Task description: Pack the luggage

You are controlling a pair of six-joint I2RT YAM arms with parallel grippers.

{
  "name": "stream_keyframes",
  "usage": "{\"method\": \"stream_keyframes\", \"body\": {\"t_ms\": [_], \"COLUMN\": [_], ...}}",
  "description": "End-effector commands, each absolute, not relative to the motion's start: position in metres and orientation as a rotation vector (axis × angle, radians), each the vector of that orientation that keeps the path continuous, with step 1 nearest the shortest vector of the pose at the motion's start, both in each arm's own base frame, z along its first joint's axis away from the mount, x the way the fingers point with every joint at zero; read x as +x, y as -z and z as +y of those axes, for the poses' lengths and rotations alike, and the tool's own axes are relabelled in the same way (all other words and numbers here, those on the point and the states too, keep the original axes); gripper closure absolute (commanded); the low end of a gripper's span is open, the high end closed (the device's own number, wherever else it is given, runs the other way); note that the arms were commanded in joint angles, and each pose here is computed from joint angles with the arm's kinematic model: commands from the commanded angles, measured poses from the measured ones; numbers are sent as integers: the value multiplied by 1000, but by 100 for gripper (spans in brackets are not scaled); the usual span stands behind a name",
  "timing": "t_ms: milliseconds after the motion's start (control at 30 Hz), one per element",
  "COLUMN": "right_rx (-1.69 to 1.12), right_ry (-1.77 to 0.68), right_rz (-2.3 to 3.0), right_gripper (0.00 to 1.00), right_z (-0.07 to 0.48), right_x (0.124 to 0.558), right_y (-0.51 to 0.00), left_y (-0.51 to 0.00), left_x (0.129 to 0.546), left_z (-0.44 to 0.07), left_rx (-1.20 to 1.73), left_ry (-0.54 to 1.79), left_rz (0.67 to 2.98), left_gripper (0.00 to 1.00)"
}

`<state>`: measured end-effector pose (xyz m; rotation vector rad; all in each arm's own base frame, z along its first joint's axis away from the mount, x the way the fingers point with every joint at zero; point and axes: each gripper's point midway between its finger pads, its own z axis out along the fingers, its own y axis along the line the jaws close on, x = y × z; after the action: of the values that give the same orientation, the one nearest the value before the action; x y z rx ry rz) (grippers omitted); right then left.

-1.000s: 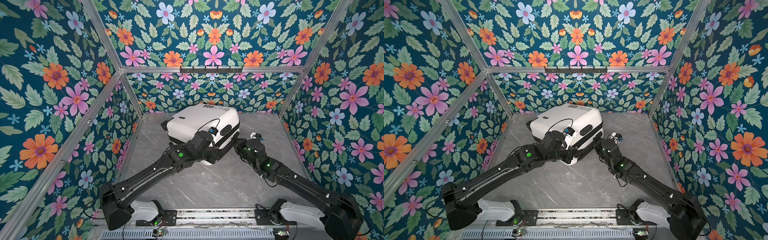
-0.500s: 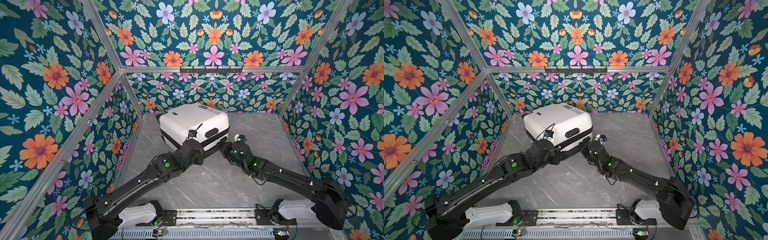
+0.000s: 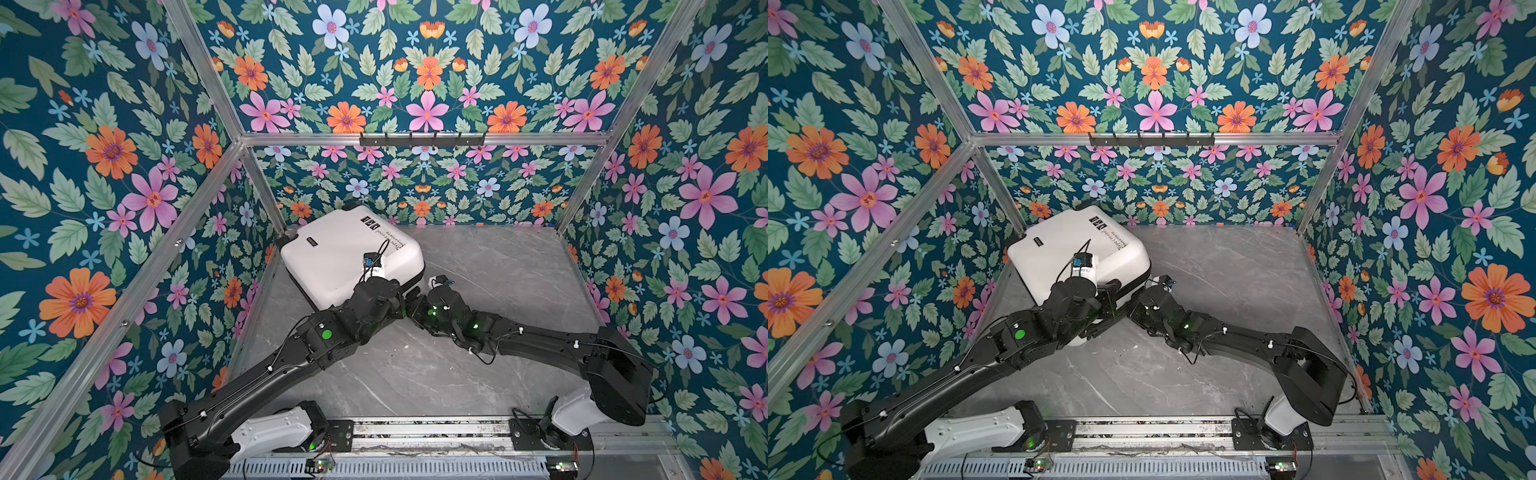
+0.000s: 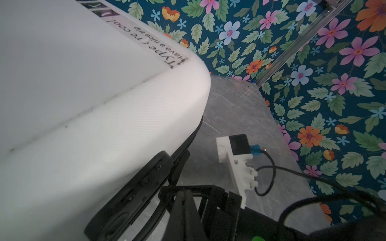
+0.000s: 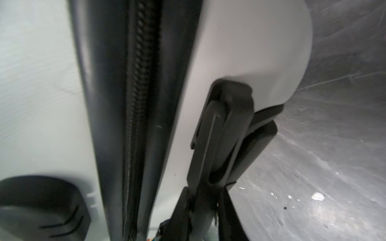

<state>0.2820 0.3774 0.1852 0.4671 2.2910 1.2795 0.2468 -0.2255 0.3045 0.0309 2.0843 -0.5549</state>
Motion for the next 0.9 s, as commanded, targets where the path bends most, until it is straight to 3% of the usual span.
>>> {"method": "stream_keyframes", "body": {"t_ms": [0,100,200,367,533,700,867], "right_rx": [322,341,372,420,507,591,666], "right_ry": [-1504,-1480,-1460,-1402,-1335,-1245,-1151], "right_rz": [2014,2002,1994,1979,1979,1972,1973], "right_gripper": [100,100,100,100,100,100,100], "right_z": [398,391,381,359,327,288,251], "right_x": [290,296,301,306,311,312,300], "right_y": [-259,-261,-261,-255,-233,-212,-190], "left_y": [-310,-315,-316,-306,-281,-249,-219], "left_x": [244,238,230,212,197,184,184], "left_z": [-201,-174,-144,-97,-73,-57,-61], "left_rx": [-29,-113,-232,-424,-573,-740,-795], "left_ry": [489,435,392,308,310,388,449], "left_rz": [2064,2053,2049,2069,2086,2067,2051], "left_gripper": [100,87,62,38,39,49,51]}}
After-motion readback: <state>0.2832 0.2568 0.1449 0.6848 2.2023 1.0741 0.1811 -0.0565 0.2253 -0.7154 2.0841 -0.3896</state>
